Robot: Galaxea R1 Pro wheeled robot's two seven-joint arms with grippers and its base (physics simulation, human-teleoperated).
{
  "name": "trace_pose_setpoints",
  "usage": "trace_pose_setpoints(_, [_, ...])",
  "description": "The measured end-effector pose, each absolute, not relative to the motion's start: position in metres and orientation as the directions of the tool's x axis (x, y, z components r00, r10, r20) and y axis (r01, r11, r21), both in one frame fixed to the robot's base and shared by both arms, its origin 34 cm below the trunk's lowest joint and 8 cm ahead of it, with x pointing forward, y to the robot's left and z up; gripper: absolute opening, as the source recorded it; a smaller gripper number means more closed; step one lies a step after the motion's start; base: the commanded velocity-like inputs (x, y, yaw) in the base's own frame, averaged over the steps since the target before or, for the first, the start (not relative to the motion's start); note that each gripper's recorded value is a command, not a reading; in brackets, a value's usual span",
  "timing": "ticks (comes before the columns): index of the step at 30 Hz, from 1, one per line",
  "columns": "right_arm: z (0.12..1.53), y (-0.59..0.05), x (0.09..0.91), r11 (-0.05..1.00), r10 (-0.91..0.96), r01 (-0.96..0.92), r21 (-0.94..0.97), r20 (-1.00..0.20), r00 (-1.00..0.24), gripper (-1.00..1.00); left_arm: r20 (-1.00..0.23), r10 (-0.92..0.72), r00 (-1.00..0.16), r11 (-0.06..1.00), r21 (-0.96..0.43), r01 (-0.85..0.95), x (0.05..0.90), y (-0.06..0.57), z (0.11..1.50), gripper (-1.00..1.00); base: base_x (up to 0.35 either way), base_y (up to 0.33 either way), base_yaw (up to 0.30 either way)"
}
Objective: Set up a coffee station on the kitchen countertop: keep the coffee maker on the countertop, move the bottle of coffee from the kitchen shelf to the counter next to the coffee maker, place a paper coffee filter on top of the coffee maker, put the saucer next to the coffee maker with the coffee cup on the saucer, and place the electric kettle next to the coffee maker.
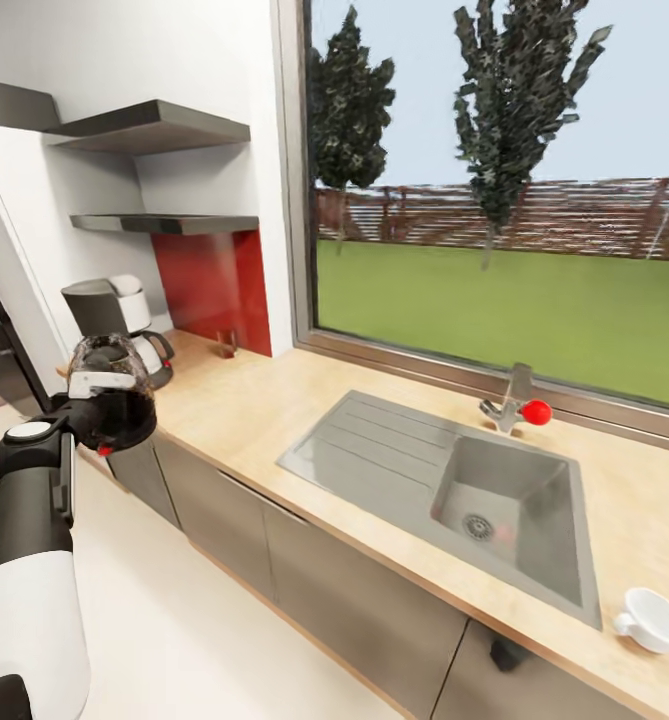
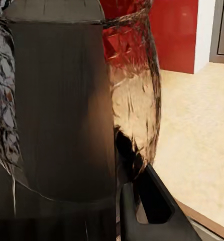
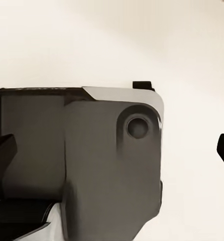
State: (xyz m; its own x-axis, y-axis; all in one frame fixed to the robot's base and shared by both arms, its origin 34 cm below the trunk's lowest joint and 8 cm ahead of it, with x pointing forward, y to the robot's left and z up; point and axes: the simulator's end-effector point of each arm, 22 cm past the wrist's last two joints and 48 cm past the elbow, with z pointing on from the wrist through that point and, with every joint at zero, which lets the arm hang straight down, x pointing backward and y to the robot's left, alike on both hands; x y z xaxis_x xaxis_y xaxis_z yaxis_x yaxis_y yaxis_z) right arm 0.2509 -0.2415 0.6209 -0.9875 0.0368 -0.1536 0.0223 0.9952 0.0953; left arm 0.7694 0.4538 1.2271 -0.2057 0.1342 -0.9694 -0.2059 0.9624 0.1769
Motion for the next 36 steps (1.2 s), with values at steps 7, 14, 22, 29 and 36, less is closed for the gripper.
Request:
trace_pose_setpoints(7, [0.621,-0.242,0.252,0.995,0.037,0.022,0.095,-0.156,-0.987,1.00,-0.976,0.101,-0.193,0.972,0.139,-0.191,0.768,0.449,1.224,-1.00,0.189,0.252,-0.233])
trace_pose_setpoints(14, [0.622,-0.242,0.253,0.995,0.036,0.021,0.095,-0.159,-0.987,1.00,-0.976,0.098,-0.192,0.973,0.135,-0.187,0.767,0.448,1.223,-1.00,0.018,0.300,-0.252])
trace_pose_setpoints(22, [0.622,-0.243,0.255,0.995,0.036,0.021,0.094,-0.163,-0.986,1.00,-0.978,0.095,-0.188,0.974,0.131,-0.184,0.766,0.446,1.225,-1.00,0.000,0.291,-0.255])
trace_pose_setpoints(29, [0.623,-0.241,0.256,0.995,0.036,0.021,0.096,-0.167,-0.985,1.00,-0.972,0.124,-0.201,0.983,0.148,-0.112,0.780,0.429,1.177,-1.00,0.000,0.021,-0.225])
trace_pose_setpoints(36, [0.623,-0.239,0.258,0.995,0.038,0.021,0.099,-0.170,-0.985,1.00,-0.980,0.128,-0.154,0.990,0.135,-0.039,0.793,0.404,1.137,-1.00,0.000,0.000,-0.023])
